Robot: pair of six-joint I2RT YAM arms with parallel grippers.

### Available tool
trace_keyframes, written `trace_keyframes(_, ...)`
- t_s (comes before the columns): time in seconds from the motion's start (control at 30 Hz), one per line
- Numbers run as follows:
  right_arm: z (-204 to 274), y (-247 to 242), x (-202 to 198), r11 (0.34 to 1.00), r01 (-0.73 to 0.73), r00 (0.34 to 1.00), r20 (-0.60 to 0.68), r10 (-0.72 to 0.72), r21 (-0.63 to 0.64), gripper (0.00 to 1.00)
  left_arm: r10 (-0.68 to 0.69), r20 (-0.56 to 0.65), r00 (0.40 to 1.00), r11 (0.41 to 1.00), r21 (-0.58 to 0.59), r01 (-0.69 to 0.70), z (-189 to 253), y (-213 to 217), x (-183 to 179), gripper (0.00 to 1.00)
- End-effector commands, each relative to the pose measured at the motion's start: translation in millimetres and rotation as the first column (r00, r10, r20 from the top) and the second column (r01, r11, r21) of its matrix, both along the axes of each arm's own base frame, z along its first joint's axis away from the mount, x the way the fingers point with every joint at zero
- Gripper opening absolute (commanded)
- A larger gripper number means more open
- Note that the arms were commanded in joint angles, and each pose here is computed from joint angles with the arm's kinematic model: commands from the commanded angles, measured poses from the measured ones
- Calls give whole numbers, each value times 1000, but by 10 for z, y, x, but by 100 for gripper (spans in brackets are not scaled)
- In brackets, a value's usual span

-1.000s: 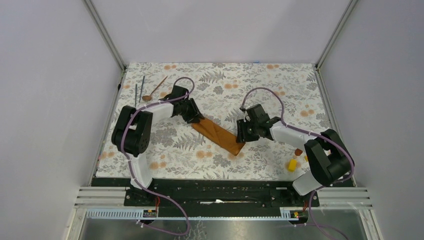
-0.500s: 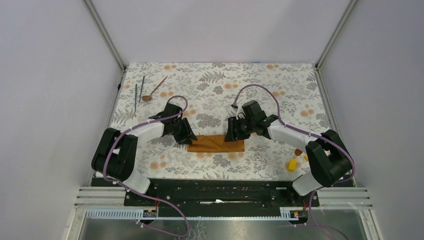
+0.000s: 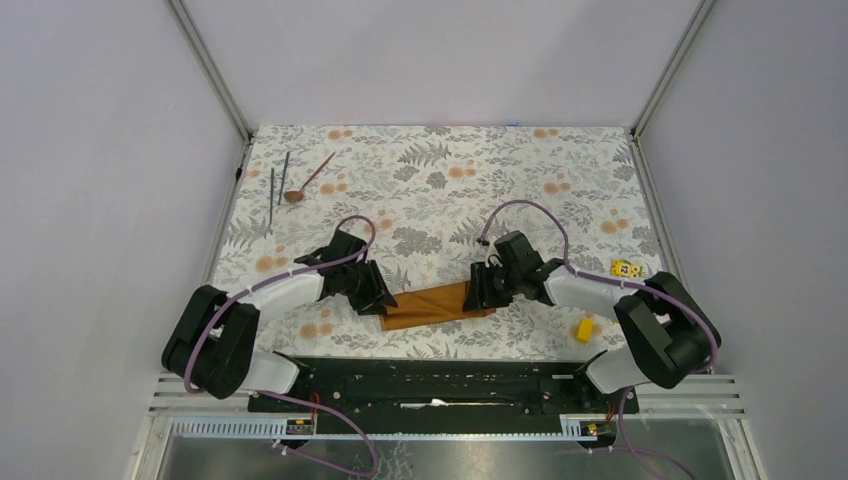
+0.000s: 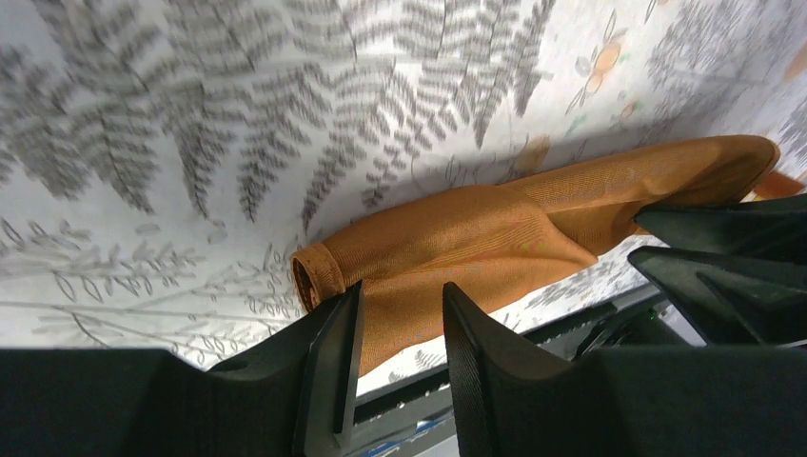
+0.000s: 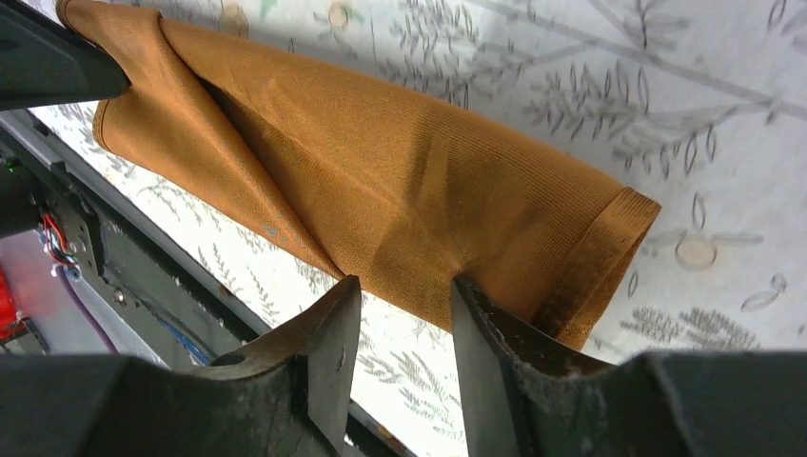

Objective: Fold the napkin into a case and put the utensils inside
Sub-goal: Move the smaller rectangle-folded napkin to the corner of the board.

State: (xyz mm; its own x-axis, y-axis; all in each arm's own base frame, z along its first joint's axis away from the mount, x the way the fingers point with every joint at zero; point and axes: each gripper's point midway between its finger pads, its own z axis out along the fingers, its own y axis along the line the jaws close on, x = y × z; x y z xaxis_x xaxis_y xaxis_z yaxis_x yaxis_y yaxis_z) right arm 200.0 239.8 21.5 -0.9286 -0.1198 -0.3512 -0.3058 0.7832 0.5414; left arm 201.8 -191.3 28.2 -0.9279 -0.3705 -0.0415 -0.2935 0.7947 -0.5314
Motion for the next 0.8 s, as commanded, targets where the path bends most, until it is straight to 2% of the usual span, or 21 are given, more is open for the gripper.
trace_keyframes(0.0, -37, -141, -277, 999, 12, 999, -52, -14, -42, 47, -3, -44, 999, 1000, 5, 3, 26, -9, -231, 42)
trace_keyframes(0.2, 45, -116, -509, 1000, 22, 996, -88, -21, 5, 46, 3, -43, 999, 1000, 26, -2, 57, 34, -305, 43)
trace_keyframes(0.4, 81, -30, -613, 999, 25, 994, -108, -20, 42, 46, -11, -1, 1000, 999, 53, 11, 115, 9, -134, 44)
trace_keyframes(0.5, 243, -20, -511, 999, 23, 998, -55, -22, 35, 47, -9, 31, 999, 997, 71, 6, 239, 18, -44, 48)
trace_keyframes(0.57, 498, 45, -441, 998, 5, 1000, -10, -4, 68, 49, -7, 104, 995, 997, 73, 0, 446, 28, 61, 53)
trace_keyframes(0.67, 991, 134, -292, 992, -28, 994, 104, 15, 120, 55, 5, 247, 969, 995, 99, -30, 877, 129, 298, 62)
trace_keyframes(0.7, 1124, 139, -233, 992, -30, 989, 147, 11, 125, 59, 13, 285, 959, 991, 125, -51, 997, 206, 412, 73)
trace_keyframes(0.73, 1245, 144, -175, 992, -39, 982, 190, 15, 124, 64, 20, 311, 950, 986, 154, -71, 1094, 302, 528, 95)
trace_keyframes(0.77, 1333, 144, -120, 992, -47, 973, 230, 19, 118, 68, 34, 327, 944, 977, 188, -100, 1154, 421, 651, 98)
